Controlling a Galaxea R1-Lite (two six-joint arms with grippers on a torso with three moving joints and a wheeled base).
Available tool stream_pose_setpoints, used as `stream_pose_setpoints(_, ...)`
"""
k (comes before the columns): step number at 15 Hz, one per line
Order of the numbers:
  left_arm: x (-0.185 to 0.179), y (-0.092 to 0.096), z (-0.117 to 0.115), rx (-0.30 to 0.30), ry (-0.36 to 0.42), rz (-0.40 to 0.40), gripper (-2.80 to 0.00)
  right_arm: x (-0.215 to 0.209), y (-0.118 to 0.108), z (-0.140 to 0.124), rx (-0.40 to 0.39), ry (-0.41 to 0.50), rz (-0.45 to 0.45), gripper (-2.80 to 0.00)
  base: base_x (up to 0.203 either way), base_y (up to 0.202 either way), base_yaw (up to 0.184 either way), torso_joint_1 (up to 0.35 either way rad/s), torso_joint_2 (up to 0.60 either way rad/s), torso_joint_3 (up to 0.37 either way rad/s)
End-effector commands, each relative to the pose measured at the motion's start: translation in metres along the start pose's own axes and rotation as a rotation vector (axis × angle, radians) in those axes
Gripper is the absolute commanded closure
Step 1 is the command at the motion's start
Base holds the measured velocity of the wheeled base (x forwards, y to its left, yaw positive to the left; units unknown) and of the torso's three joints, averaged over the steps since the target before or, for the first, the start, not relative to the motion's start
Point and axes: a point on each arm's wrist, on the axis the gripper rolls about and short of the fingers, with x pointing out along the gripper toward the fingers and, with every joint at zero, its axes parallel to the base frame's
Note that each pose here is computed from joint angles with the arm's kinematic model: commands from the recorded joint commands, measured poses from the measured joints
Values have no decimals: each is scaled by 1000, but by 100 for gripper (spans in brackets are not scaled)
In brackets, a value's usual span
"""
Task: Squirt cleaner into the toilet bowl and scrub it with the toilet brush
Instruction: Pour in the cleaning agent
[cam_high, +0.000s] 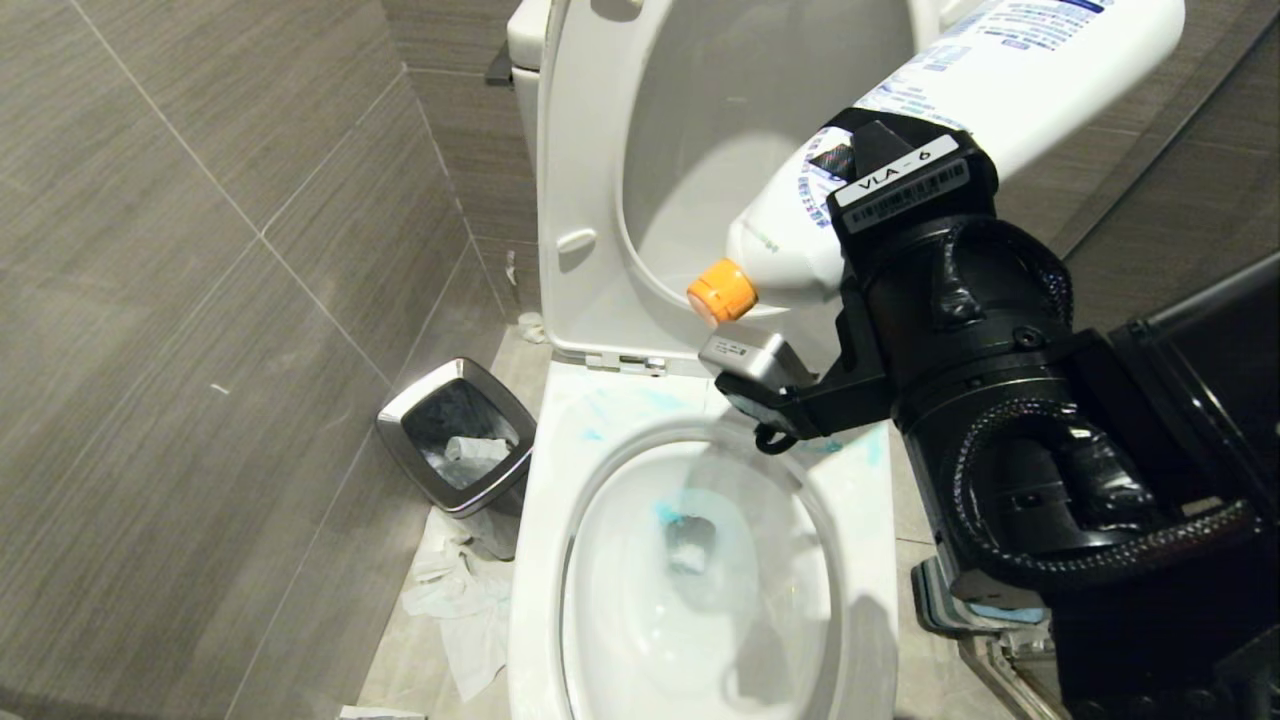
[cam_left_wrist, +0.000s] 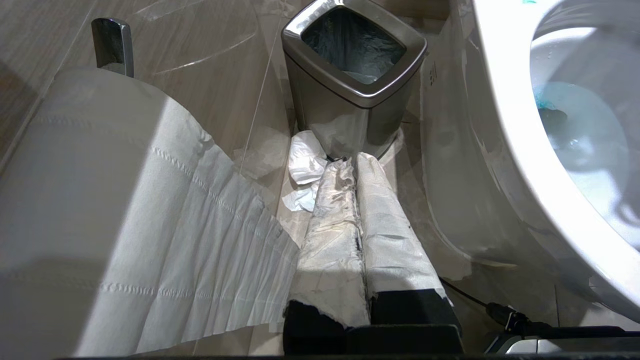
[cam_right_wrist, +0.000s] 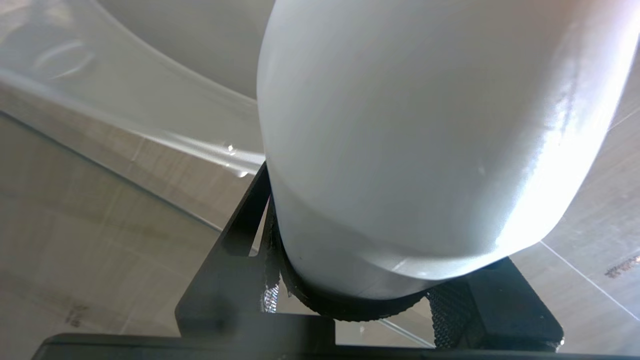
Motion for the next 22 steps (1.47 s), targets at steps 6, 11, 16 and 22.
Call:
stream_pose_setpoints(6, 0, 0, 0, 0, 2, -1, 0, -19, -6, -5, 10, -13, 58, 0, 0, 0, 0, 0, 0, 0)
stream_pose_setpoints(11, 0, 0, 0, 0, 2, 0, 0, -28, -9, -8, 26, 9, 161, 0, 0, 0, 0, 0, 0, 0)
stream_pose_setpoints(16, 0, 0, 0, 0, 2, 1, 0, -33, -14, -23, 64, 64, 304, 0, 0, 0, 0, 0, 0, 0)
stream_pose_setpoints(22, 0, 0, 0, -1, 2, 1, 0, -38, -12, -39, 83, 129, 474, 0, 0, 0, 0, 0, 0, 0)
